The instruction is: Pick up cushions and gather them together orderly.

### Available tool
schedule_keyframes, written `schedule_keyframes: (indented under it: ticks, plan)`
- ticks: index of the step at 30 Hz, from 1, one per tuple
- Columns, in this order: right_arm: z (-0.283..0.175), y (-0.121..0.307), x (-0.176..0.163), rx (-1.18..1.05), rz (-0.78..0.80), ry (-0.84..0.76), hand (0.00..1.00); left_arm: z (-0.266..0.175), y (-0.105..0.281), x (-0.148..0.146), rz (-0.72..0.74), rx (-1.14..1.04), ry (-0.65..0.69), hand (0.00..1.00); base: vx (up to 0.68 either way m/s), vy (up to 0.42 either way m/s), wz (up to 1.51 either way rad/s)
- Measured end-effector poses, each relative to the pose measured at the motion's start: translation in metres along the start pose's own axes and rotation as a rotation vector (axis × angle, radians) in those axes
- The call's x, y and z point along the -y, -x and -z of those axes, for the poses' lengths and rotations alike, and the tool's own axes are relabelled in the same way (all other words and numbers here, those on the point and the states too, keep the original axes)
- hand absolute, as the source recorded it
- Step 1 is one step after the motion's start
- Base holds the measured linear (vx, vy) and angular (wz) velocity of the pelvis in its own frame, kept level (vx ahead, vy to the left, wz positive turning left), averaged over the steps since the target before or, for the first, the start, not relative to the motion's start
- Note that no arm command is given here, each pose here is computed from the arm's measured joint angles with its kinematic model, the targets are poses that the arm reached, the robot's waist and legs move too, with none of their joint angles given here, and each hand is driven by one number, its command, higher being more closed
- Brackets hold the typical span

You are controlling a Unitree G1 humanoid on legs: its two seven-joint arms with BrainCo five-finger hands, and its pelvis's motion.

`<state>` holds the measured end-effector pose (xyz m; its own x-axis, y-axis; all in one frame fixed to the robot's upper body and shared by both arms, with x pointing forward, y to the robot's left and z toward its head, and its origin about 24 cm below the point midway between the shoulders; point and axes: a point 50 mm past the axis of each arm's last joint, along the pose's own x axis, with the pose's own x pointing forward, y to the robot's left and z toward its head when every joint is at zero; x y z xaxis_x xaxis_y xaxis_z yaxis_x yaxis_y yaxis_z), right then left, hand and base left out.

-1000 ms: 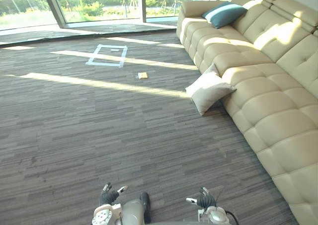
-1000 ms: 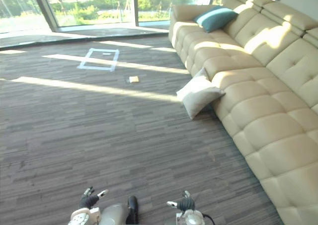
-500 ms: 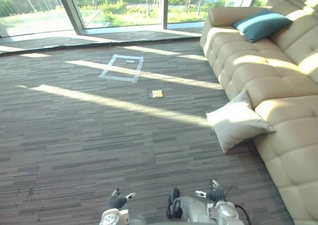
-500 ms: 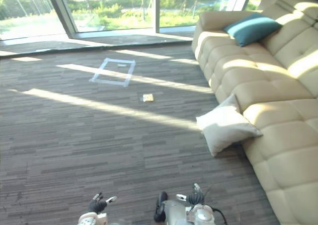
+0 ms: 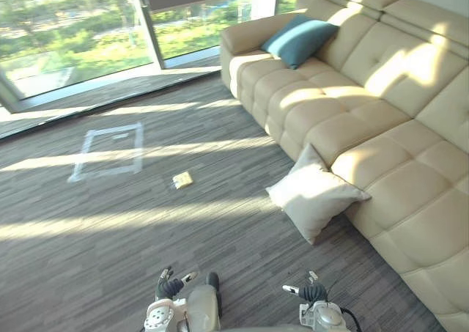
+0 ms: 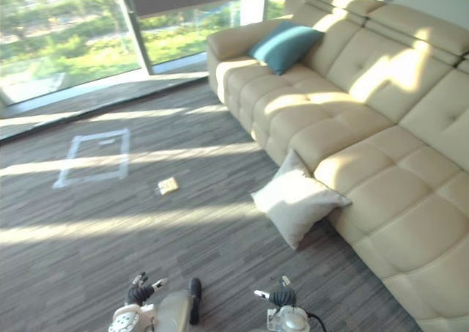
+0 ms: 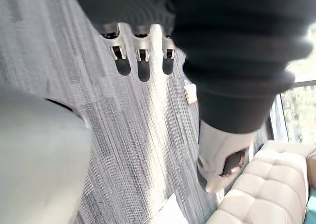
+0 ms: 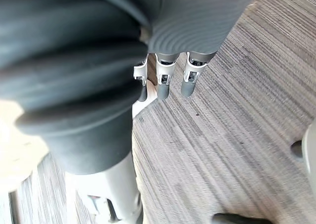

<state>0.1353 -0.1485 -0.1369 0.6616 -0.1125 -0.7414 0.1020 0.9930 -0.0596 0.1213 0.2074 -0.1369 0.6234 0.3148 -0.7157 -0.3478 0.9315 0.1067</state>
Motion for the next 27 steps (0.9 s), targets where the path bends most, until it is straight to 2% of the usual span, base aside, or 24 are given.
schedule_keyframes:
  ticks: [5,10,12,16,22,27]
  plan:
    - [-0.002,0.0,-0.006,0.009,-0.016,-0.006,0.0,0.006,-0.001,0.006,0.037,-0.042,-0.054,0.0,0.37,0.225,-0.51]
    - [-0.016,-0.011,0.001,0.025,-0.028,0.064,0.0,0.012,-0.001,0.012,0.071,-0.079,-0.088,0.0,0.33,0.057,-0.45]
    - [-0.013,-0.011,0.007,0.015,-0.015,0.073,0.0,0.014,-0.001,0.01,0.07,-0.087,-0.096,0.0,0.47,-0.073,-0.31]
    - [-0.02,-0.014,0.023,0.03,0.026,0.065,0.0,0.017,0.001,0.024,0.109,-0.097,-0.071,0.0,0.37,-0.165,-0.12]
    - [-0.005,-0.008,0.03,-0.014,0.053,0.049,0.0,0.005,0.0,0.023,0.118,-0.042,-0.072,0.0,0.31,-0.142,-0.31]
    - [0.001,-0.006,0.034,-0.033,0.081,0.028,0.0,-0.003,-0.003,0.026,0.117,-0.016,-0.068,0.0,0.27,0.054,-0.79]
